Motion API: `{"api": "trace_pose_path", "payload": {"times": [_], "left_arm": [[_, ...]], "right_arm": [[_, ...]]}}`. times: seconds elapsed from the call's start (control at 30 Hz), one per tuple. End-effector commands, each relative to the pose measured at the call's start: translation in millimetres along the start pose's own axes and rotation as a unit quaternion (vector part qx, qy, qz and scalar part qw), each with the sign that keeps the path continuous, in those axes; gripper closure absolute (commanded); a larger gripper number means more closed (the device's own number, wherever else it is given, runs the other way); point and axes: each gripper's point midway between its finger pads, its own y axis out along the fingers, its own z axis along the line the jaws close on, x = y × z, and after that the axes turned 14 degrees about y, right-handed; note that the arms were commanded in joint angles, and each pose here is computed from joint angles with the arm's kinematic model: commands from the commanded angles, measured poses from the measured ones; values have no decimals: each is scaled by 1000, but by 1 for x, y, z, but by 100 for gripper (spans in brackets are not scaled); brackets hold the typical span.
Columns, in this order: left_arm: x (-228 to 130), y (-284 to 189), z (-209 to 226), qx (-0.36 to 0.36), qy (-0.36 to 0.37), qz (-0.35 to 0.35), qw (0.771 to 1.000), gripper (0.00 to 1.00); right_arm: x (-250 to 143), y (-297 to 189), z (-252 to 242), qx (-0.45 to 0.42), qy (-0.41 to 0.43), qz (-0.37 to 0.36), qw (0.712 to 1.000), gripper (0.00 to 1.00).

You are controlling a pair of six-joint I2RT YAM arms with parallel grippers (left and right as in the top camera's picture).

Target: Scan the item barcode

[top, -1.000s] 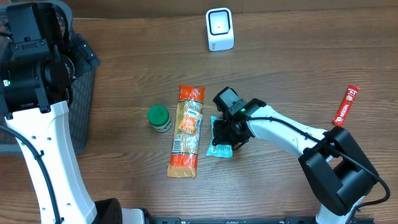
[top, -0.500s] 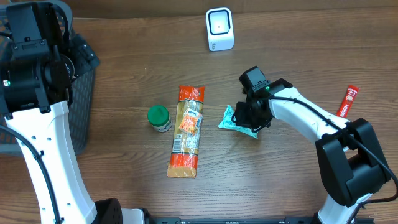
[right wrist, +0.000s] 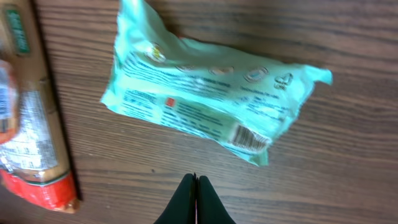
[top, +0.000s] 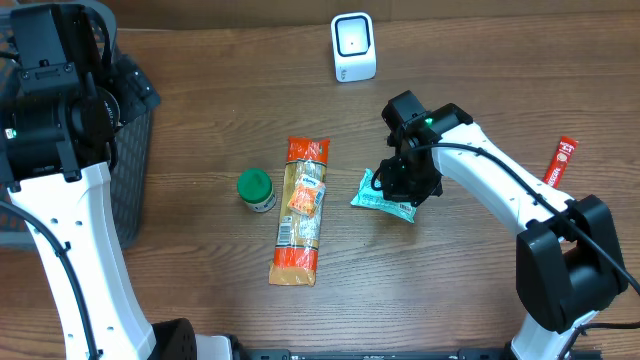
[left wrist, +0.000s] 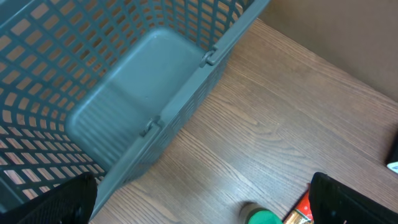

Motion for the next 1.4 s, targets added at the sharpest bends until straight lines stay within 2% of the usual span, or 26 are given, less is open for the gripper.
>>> {"api": "trace_pose_path", "payload": {"times": [0.0, 0.3, 0.43, 0.63, 0.97, 1.13, 1.37], "left_arm": [[3, 0, 3, 7, 2, -3, 1000, 0], [3, 0, 3, 7, 2, -3, 1000, 0], [3, 0, 3, 7, 2, -3, 1000, 0], [3, 0, 3, 7, 2, -3, 1000, 0], [3, 0, 3, 7, 2, -3, 1000, 0], [3, 0, 3, 7, 2, -3, 1000, 1], [3, 0, 3, 7, 2, -3, 1000, 0]], "right_arm": [[-1, 0, -12, -15, -4, -9, 1000, 96], [15, 45, -52, -73, -2, -70, 995, 96], [10, 60, -64, -75, 4, -65, 995, 96], [6, 55, -66, -83, 3, -54, 995, 96], [23, -10, -35, -77, -36, -61, 994, 96], [12, -8, -43, -89, -33, -37, 995, 96], [-5, 17, -40, -59, -34, -3, 998, 95]]}}
